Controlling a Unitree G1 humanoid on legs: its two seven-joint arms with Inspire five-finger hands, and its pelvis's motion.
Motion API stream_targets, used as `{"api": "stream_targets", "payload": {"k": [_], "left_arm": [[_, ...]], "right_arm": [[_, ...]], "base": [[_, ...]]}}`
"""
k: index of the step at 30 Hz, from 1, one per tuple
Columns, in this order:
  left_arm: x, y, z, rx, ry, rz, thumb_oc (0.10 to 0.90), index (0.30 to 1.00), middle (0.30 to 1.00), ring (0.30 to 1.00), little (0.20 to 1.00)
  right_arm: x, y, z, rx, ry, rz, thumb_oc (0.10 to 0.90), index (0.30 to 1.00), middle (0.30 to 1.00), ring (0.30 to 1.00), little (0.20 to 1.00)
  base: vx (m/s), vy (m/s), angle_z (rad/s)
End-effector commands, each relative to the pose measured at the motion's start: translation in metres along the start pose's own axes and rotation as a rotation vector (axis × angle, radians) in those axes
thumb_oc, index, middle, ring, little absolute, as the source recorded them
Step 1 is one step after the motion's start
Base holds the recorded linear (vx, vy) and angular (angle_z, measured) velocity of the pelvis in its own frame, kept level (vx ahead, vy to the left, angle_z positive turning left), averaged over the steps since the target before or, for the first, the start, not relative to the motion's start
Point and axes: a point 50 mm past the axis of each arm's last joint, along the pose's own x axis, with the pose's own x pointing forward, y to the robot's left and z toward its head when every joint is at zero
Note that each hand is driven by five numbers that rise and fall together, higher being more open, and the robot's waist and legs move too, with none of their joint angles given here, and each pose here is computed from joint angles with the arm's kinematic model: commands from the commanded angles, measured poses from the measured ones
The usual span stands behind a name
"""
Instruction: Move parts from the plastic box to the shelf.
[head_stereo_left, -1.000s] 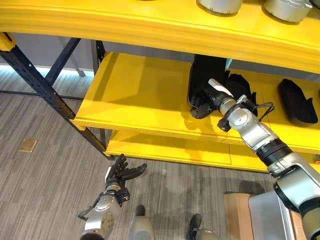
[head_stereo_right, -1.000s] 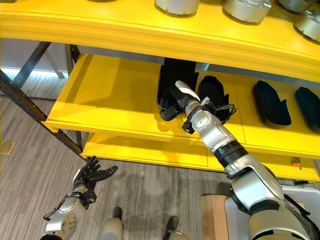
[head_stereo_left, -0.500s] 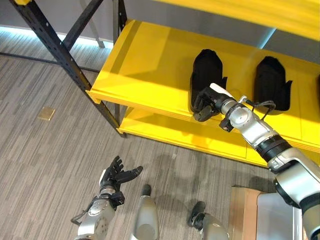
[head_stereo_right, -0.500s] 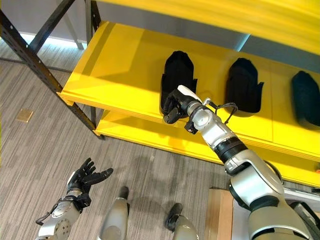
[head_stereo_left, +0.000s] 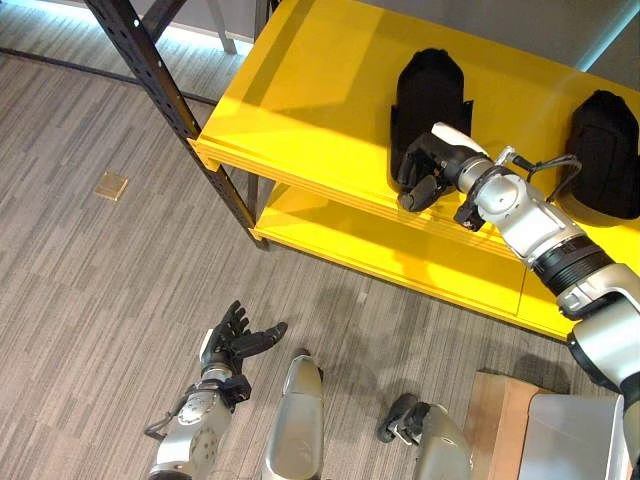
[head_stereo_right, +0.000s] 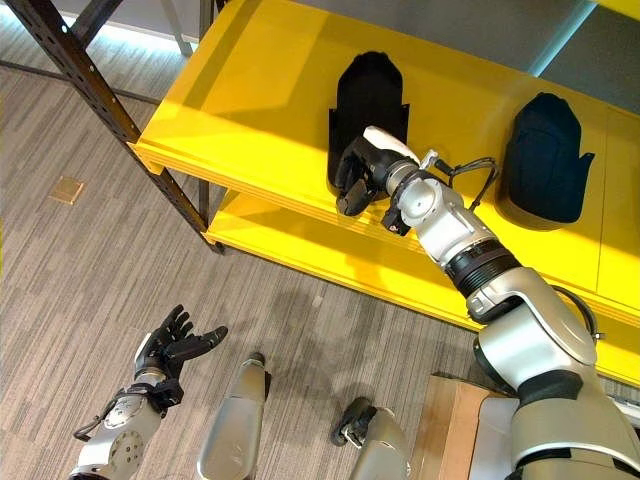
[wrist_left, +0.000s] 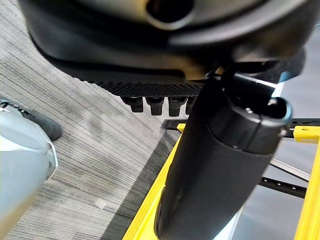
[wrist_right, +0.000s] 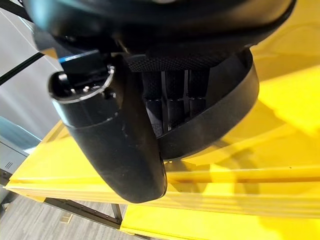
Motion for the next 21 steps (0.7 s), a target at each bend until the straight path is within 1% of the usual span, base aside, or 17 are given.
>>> {"api": "stream_targets", "payload": {"k": [1,4,6,7,13,21], "left_arm": [[-0.003,0.004,0.036,0.034,-0.158,-0.032,0.9,1.0,1.0,1.0,1.0],[-0.003,0.003,0.036,0.036,-0.157,-0.035,0.9,1.0,1.0,1.0,1.0],[-0.003,0.003,0.034,0.029,-0.151,-0.037,0.9,1.0,1.0,1.0,1.0],[-0.003,0.003,0.034,0.029,-0.149,-0.038,0.9,1.0,1.0,1.0,1.0],[-0.002,0.002,0.033,0.015,-0.146,-0.045,0.9,1.0,1.0,1.0,1.0],[-0.001,0.002,0.034,0.006,-0.148,-0.05,0.9,1.0,1.0,1.0,1.0]], "right_arm": [[-0.01,-0.079,0.058,-0.057,-0.208,-0.251,0.4,0.3,0.3,0.3,0.3],[-0.012,-0.085,0.06,-0.061,-0.213,-0.267,0.4,0.3,0.3,0.3,0.3],[-0.013,-0.09,0.055,-0.025,-0.201,-0.284,0.4,0.3,0.3,0.3,0.3],[-0.015,-0.093,0.054,-0.041,-0.193,-0.287,0.4,0.3,0.3,0.3,0.3],[-0.022,-0.12,0.053,-0.056,-0.169,-0.366,0.4,0.3,0.3,0.3,0.3],[-0.024,-0.142,0.05,0.013,-0.136,-0.456,0.4,0.3,0.3,0.3,0.3]], "base": [[0.1,-0.032,0.04],[0.06,-0.015,0.05],[0.0,0.0,0.0],[0.0,0.0,0.0],[0.0,0.0,0.0],[0.0,0.0,0.0]]}}
